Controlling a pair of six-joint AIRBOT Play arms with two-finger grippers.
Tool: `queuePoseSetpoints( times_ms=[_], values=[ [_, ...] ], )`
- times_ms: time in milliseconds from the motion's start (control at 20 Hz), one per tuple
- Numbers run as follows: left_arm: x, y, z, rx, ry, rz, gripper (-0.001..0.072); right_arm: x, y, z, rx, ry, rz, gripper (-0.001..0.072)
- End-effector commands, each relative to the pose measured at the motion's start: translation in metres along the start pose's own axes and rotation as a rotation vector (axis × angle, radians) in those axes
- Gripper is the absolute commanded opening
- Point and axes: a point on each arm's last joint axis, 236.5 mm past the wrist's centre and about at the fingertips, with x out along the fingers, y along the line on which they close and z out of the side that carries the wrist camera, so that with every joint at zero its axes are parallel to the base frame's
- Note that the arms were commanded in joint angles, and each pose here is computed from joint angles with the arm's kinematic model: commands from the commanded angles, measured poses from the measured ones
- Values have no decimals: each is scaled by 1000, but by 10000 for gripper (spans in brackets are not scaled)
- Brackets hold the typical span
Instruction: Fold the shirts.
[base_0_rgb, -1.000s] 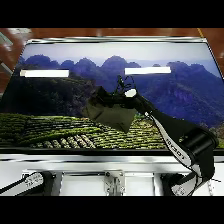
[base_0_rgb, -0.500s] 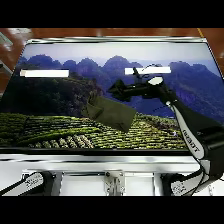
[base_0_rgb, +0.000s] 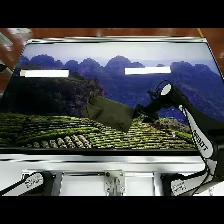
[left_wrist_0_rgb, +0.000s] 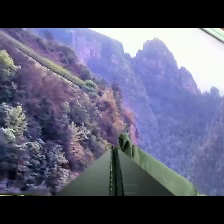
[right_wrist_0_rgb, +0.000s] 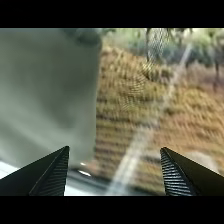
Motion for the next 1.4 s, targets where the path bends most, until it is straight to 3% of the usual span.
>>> queuePoseSetpoints(
  times_ms=[0, 250, 300, 350, 400, 600, 700, 850, 1050, 1350],
  values=[
    [1, -4, -4, 1, 18, -10, 36, 25, 19, 20, 44, -50, 148, 690],
    [6, -12, -8, -21, 32, -26, 35, 40, 51, 32, 66, -71, 285, 672],
    [8, -15, -9, -17, 37, -31, 35, 38, 56, 33, 65, -74, 308, 459],
    [9, -18, -10, -13, 40, -36, 35, 32, 62, 36, 46, -89, 340, 128],
    [11, -20, -11, -9, 44, -41, 35, 20, 70, 39, -6, -104, 375, 71],
    [16, -28, -13, 2, 52, -54, 36, -93, 113, 55, -329, -292, 443, 65],
    [18, -29, -13, 4, 49, -57, 36, -167, 112, 67, -353, -428, 368, 65],
    [20, -31, -14, 4, 56, -62, 35, -254, 63, 78, -230, -592, 175, 64],
    [19, -36, -28, -14, 113, -79, 36, -275, -73, 47, -55, -463, -187, 64],
    [10, -46, -65, -13, 273, -121, 36, -315, -238, 1, 243, -443, -419, 65]
  ],
)
